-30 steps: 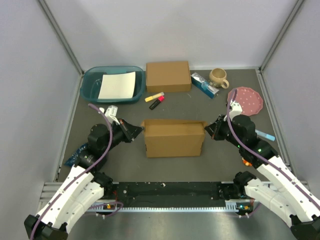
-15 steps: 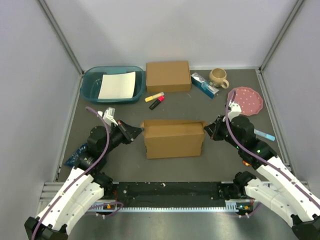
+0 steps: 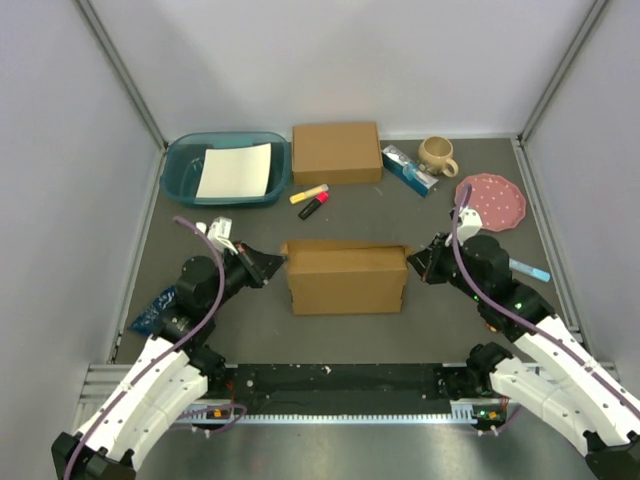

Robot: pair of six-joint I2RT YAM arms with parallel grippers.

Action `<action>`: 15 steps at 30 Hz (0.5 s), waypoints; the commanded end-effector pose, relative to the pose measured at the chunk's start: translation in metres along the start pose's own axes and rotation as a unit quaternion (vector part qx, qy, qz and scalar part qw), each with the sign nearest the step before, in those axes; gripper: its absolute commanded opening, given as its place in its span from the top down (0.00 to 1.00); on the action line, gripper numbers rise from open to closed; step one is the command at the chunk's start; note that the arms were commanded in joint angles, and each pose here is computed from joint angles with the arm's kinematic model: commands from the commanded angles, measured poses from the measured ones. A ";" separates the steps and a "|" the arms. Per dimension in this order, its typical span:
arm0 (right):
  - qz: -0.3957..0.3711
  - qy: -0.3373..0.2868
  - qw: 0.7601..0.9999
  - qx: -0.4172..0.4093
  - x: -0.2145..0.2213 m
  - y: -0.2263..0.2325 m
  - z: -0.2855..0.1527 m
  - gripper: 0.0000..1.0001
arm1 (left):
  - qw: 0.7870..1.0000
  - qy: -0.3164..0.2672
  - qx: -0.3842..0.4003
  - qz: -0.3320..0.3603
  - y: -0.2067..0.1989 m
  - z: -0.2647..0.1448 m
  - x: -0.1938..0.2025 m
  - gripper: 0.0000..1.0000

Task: Fold the paper box

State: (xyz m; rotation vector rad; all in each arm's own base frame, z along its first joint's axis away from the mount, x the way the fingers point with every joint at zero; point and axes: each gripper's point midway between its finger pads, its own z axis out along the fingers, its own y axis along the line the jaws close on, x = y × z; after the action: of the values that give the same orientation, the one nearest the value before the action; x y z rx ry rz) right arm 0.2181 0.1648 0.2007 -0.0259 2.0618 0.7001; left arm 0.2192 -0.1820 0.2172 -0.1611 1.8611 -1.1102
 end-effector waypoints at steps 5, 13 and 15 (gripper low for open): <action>-0.004 0.096 0.994 0.042 0.055 -0.026 -0.008 1.00 | 0.997 0.026 -0.031 0.071 0.028 -0.005 0.023 1.00; -0.001 0.093 0.995 0.041 0.054 -0.025 -0.009 1.00 | 0.990 0.014 -0.044 0.137 0.035 -0.007 0.021 1.00; -0.001 0.094 0.995 0.041 0.054 -0.025 -0.009 1.00 | 0.989 0.023 -0.046 0.141 0.039 -0.005 0.029 1.00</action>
State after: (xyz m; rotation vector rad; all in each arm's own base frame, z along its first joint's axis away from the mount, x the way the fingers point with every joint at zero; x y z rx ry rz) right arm 0.2107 0.1643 0.2003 -0.0351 2.0715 0.7145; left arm 0.2123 -0.1799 0.2164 0.0389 1.7897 -0.9763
